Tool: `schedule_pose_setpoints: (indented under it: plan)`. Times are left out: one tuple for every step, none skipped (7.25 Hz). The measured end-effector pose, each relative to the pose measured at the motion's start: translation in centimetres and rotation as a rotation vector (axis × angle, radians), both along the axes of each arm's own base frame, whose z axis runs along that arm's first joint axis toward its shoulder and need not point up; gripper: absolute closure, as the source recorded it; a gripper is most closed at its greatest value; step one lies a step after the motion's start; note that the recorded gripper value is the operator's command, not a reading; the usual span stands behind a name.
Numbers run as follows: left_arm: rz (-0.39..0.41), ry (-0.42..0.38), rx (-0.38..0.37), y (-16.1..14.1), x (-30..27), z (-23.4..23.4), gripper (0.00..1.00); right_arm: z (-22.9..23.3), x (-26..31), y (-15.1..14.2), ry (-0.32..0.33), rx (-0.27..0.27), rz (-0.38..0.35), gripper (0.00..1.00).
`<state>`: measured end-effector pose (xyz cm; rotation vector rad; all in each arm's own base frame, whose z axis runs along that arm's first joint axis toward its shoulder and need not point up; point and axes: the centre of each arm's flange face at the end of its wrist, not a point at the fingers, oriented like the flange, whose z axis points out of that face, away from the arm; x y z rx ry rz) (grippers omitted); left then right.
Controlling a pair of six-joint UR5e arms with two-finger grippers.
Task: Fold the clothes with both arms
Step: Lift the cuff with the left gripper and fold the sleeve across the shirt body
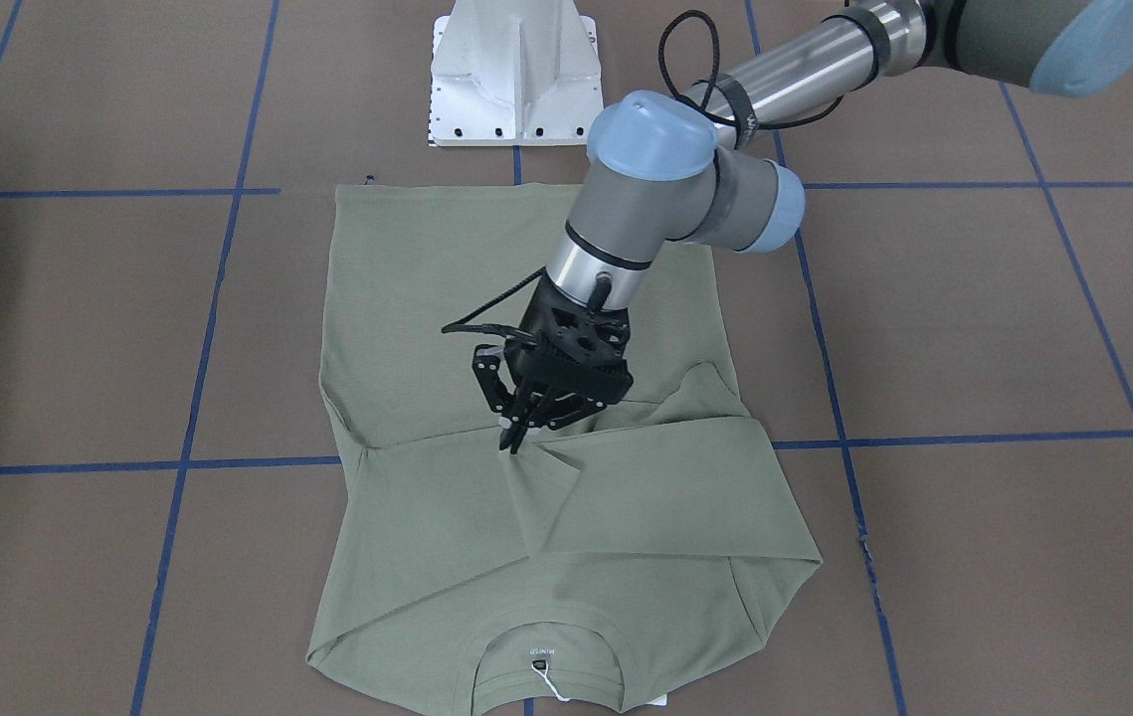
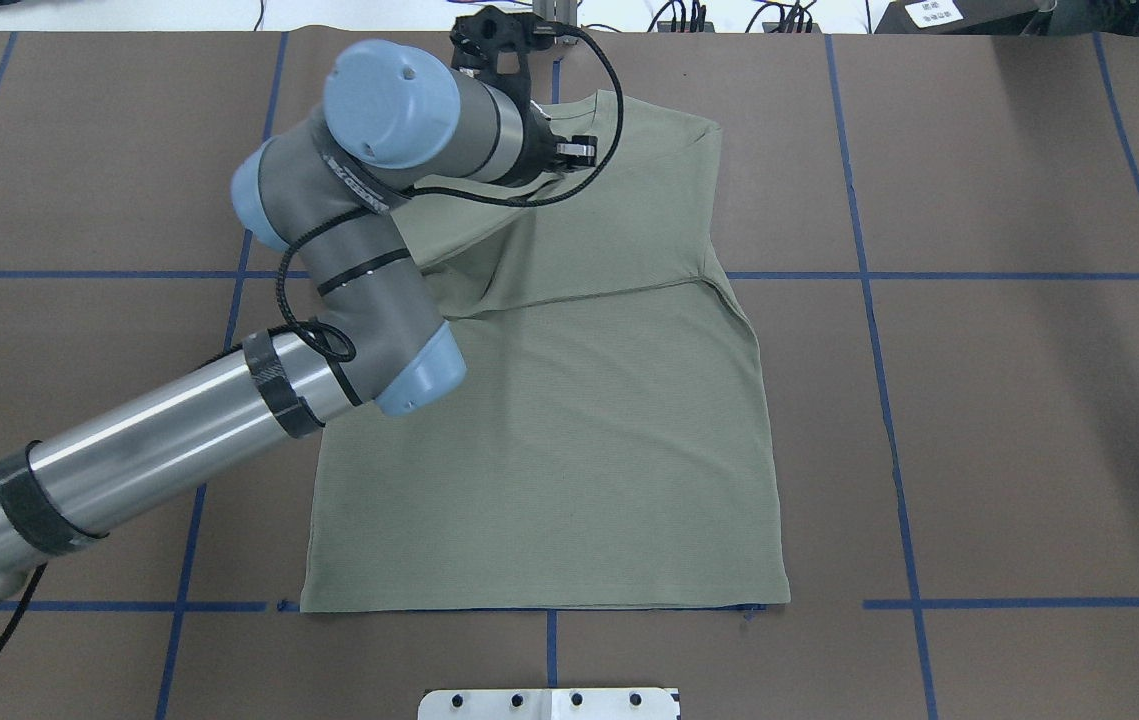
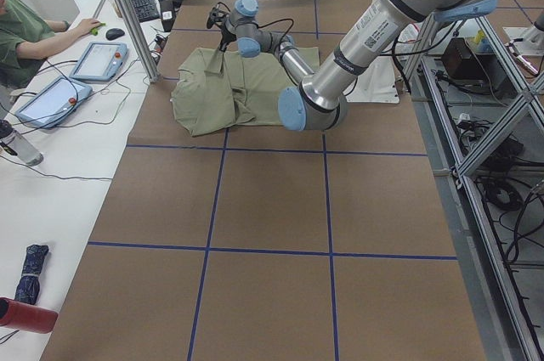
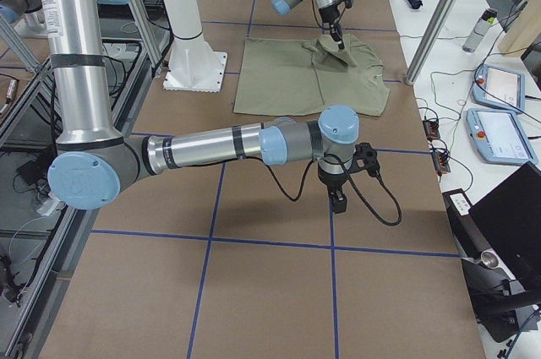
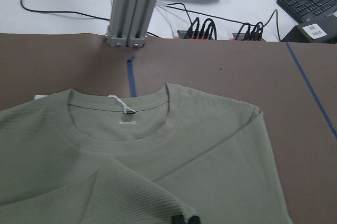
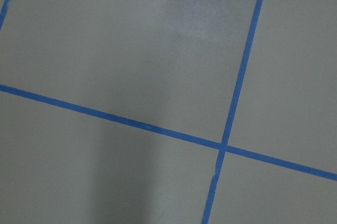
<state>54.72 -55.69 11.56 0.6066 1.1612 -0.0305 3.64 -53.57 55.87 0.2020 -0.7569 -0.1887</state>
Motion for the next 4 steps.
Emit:
schedule_pose_setpoints:
  plan:
    - [0.037, 0.016, 0.078, 3.6, 3.6, -0.2, 1.0, 0.0, 0.1, 0.0, 0.0, -0.001, 0.002, 0.0]
    - [0.061, 0.028, 0.138, 6.4, 6.1, -0.1, 1.0, 0.1, 0.2, 0.1, 0.001, -0.002, 0.004, 0.0]
    - [0.081, 0.028, 0.176, 8.1, 7.7, 0.0, 1.0, 0.1, 0.3, 0.1, 0.001, -0.002, 0.007, 0.0]
    - [0.099, 0.02, 0.203, 9.2, 8.7, 0.2, 1.0, 0.0, 0.4, 0.1, 0.002, -0.002, 0.01, 0.0]
